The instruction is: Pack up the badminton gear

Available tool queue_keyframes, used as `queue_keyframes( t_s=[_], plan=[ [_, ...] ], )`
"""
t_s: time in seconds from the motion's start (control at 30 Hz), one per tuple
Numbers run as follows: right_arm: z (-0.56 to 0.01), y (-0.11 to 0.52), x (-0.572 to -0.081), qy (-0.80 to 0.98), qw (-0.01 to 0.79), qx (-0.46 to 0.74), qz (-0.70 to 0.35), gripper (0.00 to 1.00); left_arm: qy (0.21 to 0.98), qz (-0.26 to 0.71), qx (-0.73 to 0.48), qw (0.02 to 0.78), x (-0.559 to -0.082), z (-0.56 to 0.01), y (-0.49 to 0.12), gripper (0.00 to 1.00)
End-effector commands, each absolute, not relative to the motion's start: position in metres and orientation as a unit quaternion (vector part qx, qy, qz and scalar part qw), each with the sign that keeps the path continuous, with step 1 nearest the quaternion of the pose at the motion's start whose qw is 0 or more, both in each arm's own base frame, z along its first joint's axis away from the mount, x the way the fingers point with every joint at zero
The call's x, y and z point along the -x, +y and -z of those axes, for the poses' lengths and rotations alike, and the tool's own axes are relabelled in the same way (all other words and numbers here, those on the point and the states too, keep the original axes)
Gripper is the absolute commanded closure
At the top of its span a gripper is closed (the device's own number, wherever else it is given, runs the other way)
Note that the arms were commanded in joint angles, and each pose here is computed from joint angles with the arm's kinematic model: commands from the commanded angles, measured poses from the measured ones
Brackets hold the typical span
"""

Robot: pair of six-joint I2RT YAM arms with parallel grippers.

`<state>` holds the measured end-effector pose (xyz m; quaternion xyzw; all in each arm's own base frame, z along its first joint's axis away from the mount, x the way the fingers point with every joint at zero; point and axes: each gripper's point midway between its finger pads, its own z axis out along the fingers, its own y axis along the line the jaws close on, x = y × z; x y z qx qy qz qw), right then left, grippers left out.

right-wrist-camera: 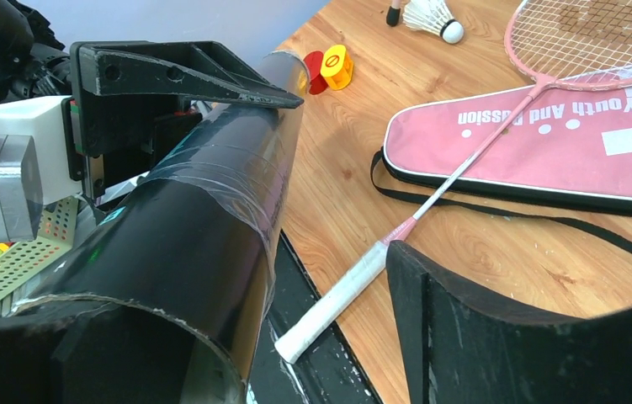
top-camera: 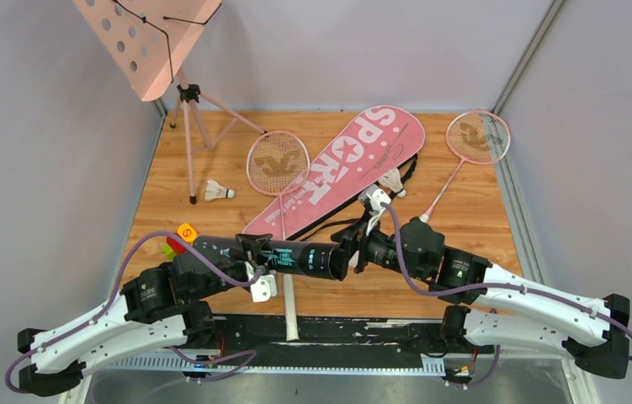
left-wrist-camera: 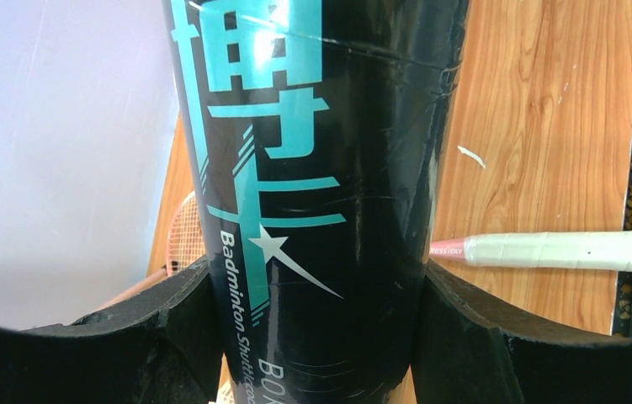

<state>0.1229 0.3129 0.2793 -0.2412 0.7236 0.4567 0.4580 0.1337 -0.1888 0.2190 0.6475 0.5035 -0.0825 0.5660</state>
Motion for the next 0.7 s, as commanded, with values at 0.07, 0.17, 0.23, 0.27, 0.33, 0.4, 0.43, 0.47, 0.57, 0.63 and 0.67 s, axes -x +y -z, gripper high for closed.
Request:
queue_keyframes(
  t_s=[0.07,0.17,0.23,0.27,0.33,0.4,0.43,0.47,0.57,0.63,0.67],
  plan=[
    [-0.303,0.315,-0.117,0.703,0.46,0.24,-0.487,0.19,0.496,0.084,-0.599,0.624,-0.145,-0.256,-0.196,0.53],
    [-0.311,0.304,-0.113,0.701,0.462,0.229,-0.493,0.16,0.517,0.056,-0.576,0.631,-0.156,-0.259,-0.188,0.53],
    [-0.317,0.292,-0.112,0.698,0.471,0.216,-0.495,0.13,0.533,0.032,-0.561,0.633,-0.164,-0.26,-0.18,0.53],
    [-0.319,0.286,-0.113,0.696,0.478,0.207,-0.494,0.13,0.542,0.016,-0.552,0.634,-0.169,-0.26,-0.174,0.53],
    [-0.322,0.278,-0.117,0.697,0.488,0.19,-0.49,0.12,0.554,-0.008,-0.54,0.633,-0.175,-0.259,-0.166,0.53],
    [-0.324,0.274,-0.12,0.697,0.496,0.181,-0.485,0.12,0.562,-0.026,-0.529,0.635,-0.18,-0.26,-0.16,0.53],
    [-0.325,0.272,-0.123,0.698,0.502,0.176,-0.48,0.12,0.564,-0.029,-0.527,0.636,-0.181,-0.261,-0.159,0.53],
    [-0.324,0.271,-0.126,0.7,0.508,0.171,-0.473,0.12,0.566,-0.032,-0.523,0.637,-0.181,-0.262,-0.157,0.53],
    [-0.321,0.262,-0.146,0.711,0.536,0.136,-0.435,0.12,0.57,-0.037,-0.518,0.637,-0.183,-0.262,-0.154,0.53],
    [-0.319,0.251,-0.166,0.721,0.564,0.096,-0.391,0.13,0.572,-0.045,-0.515,0.637,-0.184,-0.262,-0.152,0.53],
    [-0.317,0.245,-0.177,0.726,0.576,0.077,-0.368,0.15,0.574,-0.051,-0.513,0.636,-0.185,-0.261,-0.15,0.53]
  ],
)
